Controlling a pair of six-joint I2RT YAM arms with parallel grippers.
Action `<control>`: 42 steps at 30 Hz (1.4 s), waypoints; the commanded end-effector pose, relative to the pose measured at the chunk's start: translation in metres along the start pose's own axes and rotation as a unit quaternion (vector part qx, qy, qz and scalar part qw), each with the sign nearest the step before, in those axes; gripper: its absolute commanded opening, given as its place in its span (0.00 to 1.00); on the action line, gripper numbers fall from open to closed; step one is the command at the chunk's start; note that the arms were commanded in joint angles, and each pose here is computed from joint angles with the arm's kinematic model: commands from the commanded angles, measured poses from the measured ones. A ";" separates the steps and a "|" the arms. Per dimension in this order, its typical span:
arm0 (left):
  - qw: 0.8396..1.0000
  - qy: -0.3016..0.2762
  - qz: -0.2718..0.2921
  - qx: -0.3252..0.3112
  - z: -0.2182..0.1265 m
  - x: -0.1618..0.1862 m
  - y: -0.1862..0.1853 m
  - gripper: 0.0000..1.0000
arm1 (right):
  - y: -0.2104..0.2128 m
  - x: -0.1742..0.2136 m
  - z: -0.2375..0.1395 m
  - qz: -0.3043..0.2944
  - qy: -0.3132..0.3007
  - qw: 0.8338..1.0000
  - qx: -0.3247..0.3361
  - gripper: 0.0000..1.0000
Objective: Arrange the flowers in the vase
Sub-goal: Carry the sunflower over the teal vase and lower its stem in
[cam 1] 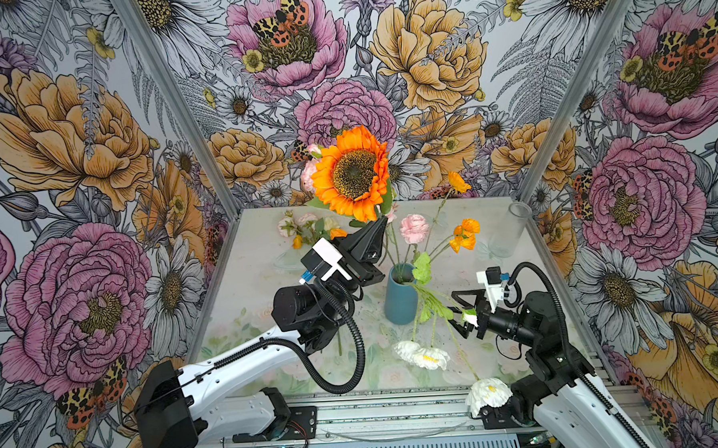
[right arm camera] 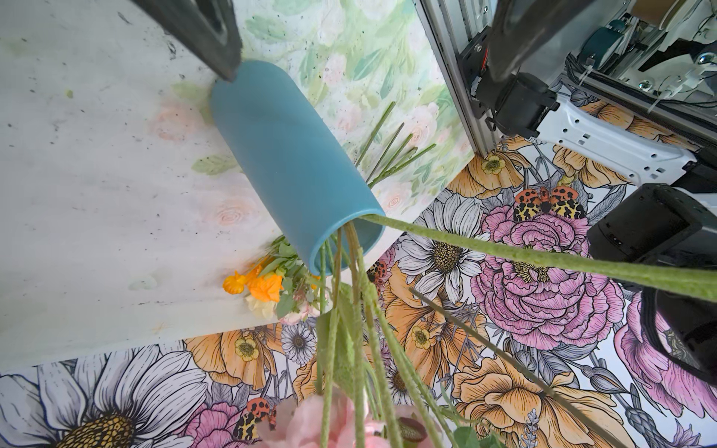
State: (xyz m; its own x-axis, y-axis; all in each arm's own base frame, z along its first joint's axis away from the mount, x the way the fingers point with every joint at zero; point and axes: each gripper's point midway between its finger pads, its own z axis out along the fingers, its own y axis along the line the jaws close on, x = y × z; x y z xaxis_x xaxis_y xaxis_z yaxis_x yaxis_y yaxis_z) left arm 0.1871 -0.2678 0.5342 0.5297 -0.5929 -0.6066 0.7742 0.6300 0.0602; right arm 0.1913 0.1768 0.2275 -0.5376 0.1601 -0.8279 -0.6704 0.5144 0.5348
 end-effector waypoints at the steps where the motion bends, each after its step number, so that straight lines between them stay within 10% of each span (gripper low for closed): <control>1: 0.996 -0.081 -0.026 -0.031 0.000 -0.026 0.008 0.00 | 0.010 -0.012 -0.002 -0.024 -0.010 1.000 -0.015 0.99; 35: 0.987 0.132 -0.046 -0.083 -0.070 0.149 0.017 0.01 | 0.006 -0.019 0.011 -0.003 -0.025 0.999 -0.038 1.00; 42: 0.982 0.159 -0.051 -0.093 -0.086 0.165 0.019 0.14 | -0.004 -0.012 0.016 -0.002 -0.021 0.999 -0.028 1.00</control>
State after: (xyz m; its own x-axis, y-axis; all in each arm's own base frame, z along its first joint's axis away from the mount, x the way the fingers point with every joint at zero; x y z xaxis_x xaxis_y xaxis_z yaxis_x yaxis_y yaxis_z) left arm 0.2574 -0.3191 0.3677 0.3055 -0.4639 -0.8315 0.7321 0.6729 -0.1064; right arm 0.2075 0.1865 0.2317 -0.5438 0.1876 -0.8179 -0.6821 0.4689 0.5611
